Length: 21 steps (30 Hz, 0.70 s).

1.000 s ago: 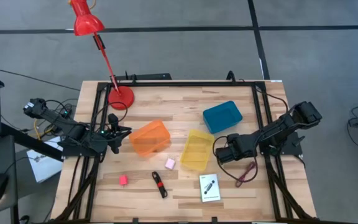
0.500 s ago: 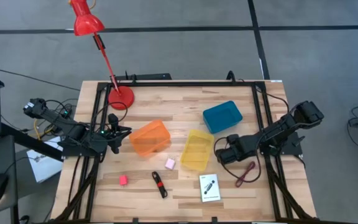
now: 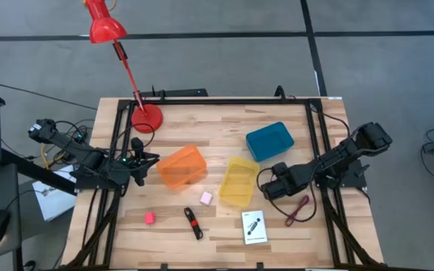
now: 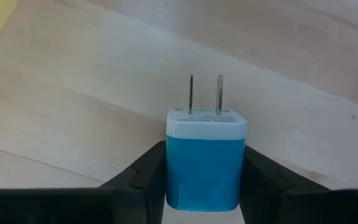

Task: Pick and place items into bin
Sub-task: Put the blue charger adapter into the blue bin

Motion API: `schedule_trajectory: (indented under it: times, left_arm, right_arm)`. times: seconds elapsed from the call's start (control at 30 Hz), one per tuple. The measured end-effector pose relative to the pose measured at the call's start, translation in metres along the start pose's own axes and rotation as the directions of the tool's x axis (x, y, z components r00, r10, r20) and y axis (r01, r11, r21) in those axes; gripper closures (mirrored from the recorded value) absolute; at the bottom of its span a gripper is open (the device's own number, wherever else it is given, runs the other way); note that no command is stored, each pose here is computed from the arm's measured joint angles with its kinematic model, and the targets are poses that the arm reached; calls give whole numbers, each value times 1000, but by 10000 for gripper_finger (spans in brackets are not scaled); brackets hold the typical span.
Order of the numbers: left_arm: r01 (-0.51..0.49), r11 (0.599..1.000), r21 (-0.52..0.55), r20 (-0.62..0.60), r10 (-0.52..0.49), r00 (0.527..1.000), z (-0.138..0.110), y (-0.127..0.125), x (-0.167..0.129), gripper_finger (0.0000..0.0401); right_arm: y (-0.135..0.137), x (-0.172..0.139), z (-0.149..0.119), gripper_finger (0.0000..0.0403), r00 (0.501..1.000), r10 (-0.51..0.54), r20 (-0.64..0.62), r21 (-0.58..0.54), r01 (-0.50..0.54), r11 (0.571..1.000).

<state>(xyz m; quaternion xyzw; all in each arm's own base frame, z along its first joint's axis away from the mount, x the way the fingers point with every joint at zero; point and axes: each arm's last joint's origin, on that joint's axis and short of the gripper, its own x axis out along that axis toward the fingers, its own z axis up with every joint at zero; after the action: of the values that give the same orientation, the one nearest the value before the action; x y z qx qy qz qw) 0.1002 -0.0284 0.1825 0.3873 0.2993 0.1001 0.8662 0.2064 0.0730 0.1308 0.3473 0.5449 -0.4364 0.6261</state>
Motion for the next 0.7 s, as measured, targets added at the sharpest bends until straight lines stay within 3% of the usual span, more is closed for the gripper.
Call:
schedule_trajectory:
  times: [0.17,0.27,0.5,0.7]
  left_arm:
    - [0,1000,0,0,0,1000,0,0,0,328]
    - [0,1000,0,0,0,1000,0,0,0,328]
    - [-3,1000,0,-1,3,1000,0,0,0,328]
    - [-8,1000,-7,3,8,1000,1,1,0,328]
  right_arm:
    - [2,-19,7,246,988,80,134,-58,-72,996]
    - [-3,-33,13,255,974,125,191,-77,-112,991]
    - [-25,-72,37,262,887,236,396,-107,-211,972]
    - [-52,-87,75,245,869,241,433,-128,-205,970]
